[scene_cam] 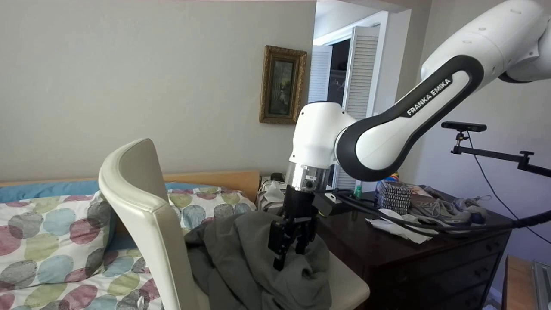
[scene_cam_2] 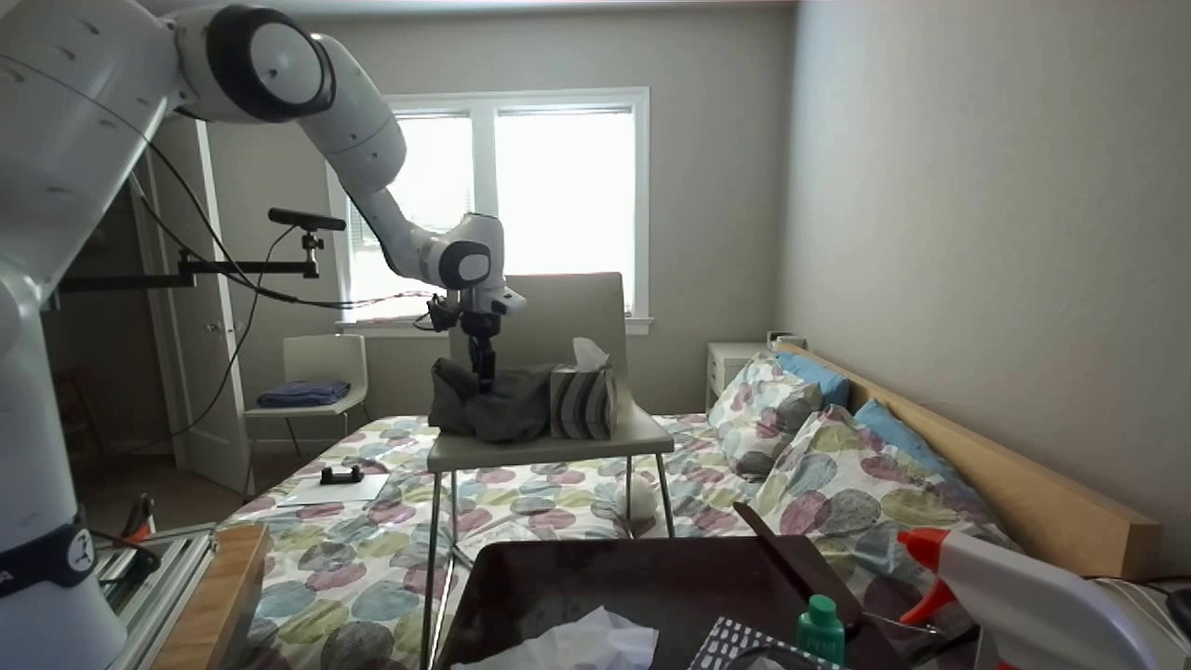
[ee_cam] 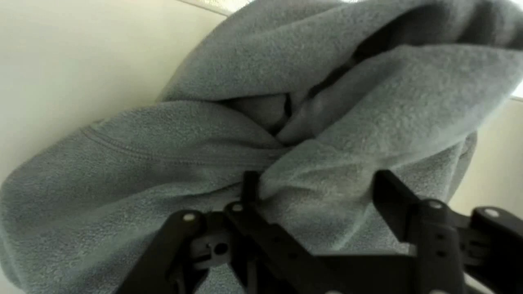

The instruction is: Remove the grey cloth from the chair and put it on the dresser

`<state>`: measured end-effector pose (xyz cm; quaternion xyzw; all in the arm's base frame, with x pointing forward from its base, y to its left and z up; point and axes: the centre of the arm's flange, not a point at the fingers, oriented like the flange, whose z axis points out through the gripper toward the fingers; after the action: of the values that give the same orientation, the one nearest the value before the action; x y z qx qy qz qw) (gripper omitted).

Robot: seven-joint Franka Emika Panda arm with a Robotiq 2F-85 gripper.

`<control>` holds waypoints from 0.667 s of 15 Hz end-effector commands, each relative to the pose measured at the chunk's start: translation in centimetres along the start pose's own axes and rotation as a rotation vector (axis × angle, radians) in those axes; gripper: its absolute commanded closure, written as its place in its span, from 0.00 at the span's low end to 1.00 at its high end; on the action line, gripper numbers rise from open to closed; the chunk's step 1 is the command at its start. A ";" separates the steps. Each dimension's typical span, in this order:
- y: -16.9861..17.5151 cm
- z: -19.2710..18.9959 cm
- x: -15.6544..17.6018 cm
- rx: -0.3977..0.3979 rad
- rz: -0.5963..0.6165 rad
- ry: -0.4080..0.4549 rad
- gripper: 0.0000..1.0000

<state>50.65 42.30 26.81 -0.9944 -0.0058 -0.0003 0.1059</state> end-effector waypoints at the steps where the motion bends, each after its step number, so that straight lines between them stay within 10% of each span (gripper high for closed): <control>1: -1.7 2.1 1.2 0.020 -0.015 0.010 0.56; 7: -3.5 0.5 0.4 0.020 0.027 0.010 0.99; 10: -4.7 -1.5 -0.9 0.027 0.049 -0.023 1.00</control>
<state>50.68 45.47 26.92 -0.9933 0.0006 -0.0040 0.1154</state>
